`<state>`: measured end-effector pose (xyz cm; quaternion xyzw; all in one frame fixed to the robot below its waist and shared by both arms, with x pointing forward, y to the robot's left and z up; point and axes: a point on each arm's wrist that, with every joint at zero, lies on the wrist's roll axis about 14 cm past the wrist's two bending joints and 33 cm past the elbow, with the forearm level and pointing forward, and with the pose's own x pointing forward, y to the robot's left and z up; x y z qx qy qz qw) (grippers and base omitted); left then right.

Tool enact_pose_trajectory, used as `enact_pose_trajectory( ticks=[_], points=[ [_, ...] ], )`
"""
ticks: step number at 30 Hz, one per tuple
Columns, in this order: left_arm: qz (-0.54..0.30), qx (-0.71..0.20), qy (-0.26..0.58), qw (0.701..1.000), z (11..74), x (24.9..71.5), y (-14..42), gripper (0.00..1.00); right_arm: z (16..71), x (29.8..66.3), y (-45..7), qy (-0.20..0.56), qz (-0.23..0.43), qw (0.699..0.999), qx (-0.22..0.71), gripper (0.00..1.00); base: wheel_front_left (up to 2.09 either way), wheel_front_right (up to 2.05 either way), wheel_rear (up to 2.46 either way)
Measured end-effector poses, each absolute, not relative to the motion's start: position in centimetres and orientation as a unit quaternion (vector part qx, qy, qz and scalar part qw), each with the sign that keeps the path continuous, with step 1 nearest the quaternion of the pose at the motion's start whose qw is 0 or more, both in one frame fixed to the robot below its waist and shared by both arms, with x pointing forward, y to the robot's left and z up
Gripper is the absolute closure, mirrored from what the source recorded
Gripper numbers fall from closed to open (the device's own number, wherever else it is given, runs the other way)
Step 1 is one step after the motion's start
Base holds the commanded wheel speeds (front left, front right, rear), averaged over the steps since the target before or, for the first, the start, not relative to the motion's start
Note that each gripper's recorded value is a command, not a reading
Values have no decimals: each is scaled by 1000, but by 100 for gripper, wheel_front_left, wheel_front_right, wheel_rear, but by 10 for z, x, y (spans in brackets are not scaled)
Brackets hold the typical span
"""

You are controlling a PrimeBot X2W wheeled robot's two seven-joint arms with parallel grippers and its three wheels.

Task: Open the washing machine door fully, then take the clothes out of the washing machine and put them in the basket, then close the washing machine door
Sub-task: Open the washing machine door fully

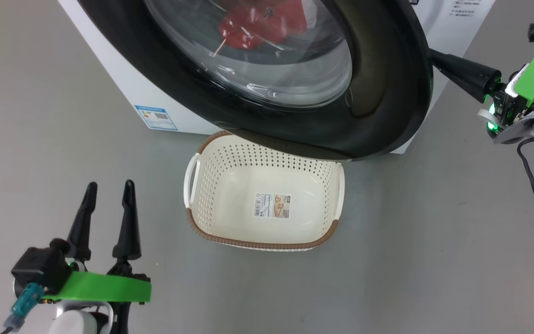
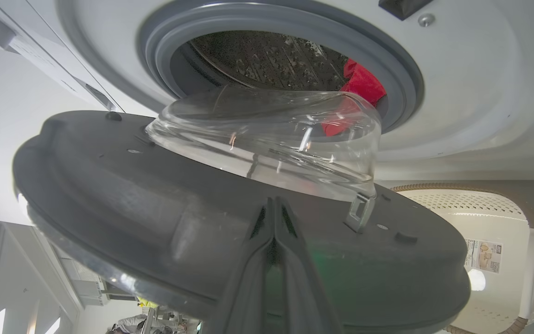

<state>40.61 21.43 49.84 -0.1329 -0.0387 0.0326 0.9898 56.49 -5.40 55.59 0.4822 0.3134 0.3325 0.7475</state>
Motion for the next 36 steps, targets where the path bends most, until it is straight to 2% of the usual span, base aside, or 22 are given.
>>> enact_pose_trajectory(
  ticks=[7, 8, 9, 10, 11, 12, 24, 28, 33, 36],
  points=[
    [26, -133, -41, 990, 500, 405, 211, 0, 571, 568, -65, 270, 320, 770, 482, 100, 0, 0, 0],
    [26, -134, -39, 990, 499, 405, 210, 0, 574, 569, -66, 262, 319, 772, 483, 70, 0, 0, 0],
    [26, -134, -37, 990, 498, 404, 210, 0, 577, 570, -68, 253, 317, 776, 482, 53, 0, 0, 0],
    [25, -135, -35, 990, 497, 403, 209, 0, 580, 571, -69, 246, 317, 780, 481, 31, 0, 0, 0],
    [25, -135, -34, 990, 496, 403, 209, 0, 583, 571, -70, 240, 317, 782, 481, 4, 0, 0, 0],
    [25, -135, -34, 990, 496, 403, 209, 0, 585, 571, -71, 233, 317, 784, 480, 0, 0, 0, 0],
    [18, -133, -36, 990, 498, 404, 206, 0, 618, 548, -80, 129, 335, 810, 464, 0, 0, 0, 0],
    [15, -128, -37, 991, 498, 405, 205, 0, 628, 539, -86, 74, 330, 837, 430, 0, 0, 0, 0],
    [14, -125, -40, 991, 500, 406, 205, 0, 615, 528, -102, 33, 299, 877, 375, 0, 0, 0, 0],
    [13, -125, -41, 991, 501, 408, 205, 0, 619, 520, -110, -6, 285, 886, 365, 0, 0, 0, 0]
  ],
)
